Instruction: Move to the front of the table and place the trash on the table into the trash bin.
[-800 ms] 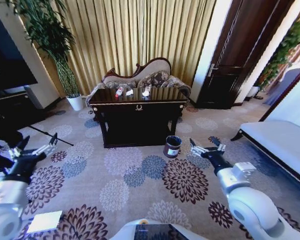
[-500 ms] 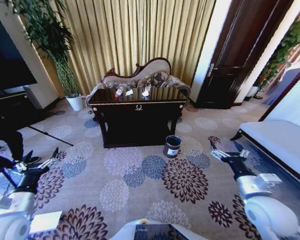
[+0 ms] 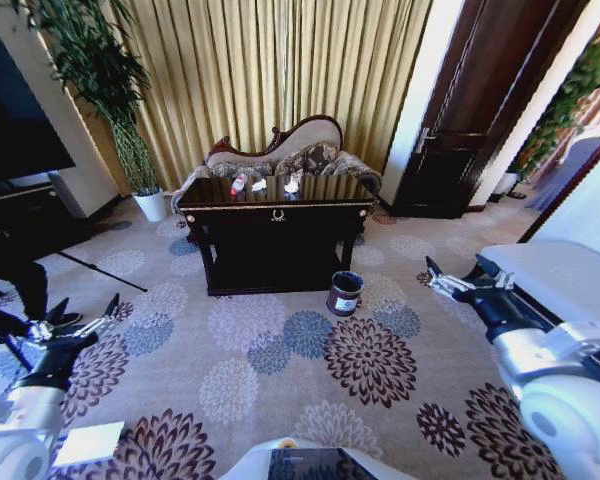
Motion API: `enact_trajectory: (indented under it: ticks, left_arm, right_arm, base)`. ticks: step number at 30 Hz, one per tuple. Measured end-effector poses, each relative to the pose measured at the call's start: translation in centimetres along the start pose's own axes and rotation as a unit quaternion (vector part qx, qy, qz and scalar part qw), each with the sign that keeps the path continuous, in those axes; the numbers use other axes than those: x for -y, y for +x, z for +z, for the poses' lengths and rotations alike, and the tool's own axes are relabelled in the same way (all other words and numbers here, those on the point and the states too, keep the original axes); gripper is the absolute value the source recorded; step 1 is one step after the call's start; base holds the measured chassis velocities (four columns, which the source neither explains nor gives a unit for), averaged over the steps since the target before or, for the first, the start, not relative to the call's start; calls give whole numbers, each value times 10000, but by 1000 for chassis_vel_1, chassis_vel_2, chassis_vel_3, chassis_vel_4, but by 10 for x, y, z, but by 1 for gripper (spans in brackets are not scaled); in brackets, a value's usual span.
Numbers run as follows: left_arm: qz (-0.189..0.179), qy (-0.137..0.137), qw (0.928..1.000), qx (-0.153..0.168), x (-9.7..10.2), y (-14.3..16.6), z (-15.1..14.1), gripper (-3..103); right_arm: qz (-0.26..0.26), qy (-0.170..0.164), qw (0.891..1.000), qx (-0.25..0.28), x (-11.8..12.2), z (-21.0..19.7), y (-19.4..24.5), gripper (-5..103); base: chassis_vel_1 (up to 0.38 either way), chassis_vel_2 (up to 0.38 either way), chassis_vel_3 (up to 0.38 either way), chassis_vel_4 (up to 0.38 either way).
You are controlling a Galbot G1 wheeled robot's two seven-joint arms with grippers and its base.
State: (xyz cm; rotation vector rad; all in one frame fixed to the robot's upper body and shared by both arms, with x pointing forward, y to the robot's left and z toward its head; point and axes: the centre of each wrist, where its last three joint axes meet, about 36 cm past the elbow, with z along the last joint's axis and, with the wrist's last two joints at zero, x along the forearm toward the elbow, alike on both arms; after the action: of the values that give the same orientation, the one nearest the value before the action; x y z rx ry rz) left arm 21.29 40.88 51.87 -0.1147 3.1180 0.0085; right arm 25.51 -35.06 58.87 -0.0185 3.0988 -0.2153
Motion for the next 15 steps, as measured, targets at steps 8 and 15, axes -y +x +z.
enact_trajectory:
  ticks: [8, 15]
  left_arm:
    - [-23, 18, 9999, -128, 8, -6, -25, 100]
    - [23, -13, 9999, -119, 10, -6, -32, 100]
  right_arm:
    - [-28, -49, 9998, -200, -3, 13, -5, 100]
    - [-157, -128, 9998, -51, -8, 1, -2, 100]
  base:
    - [0, 0, 0, 0]
    - [0, 0, 0, 0]
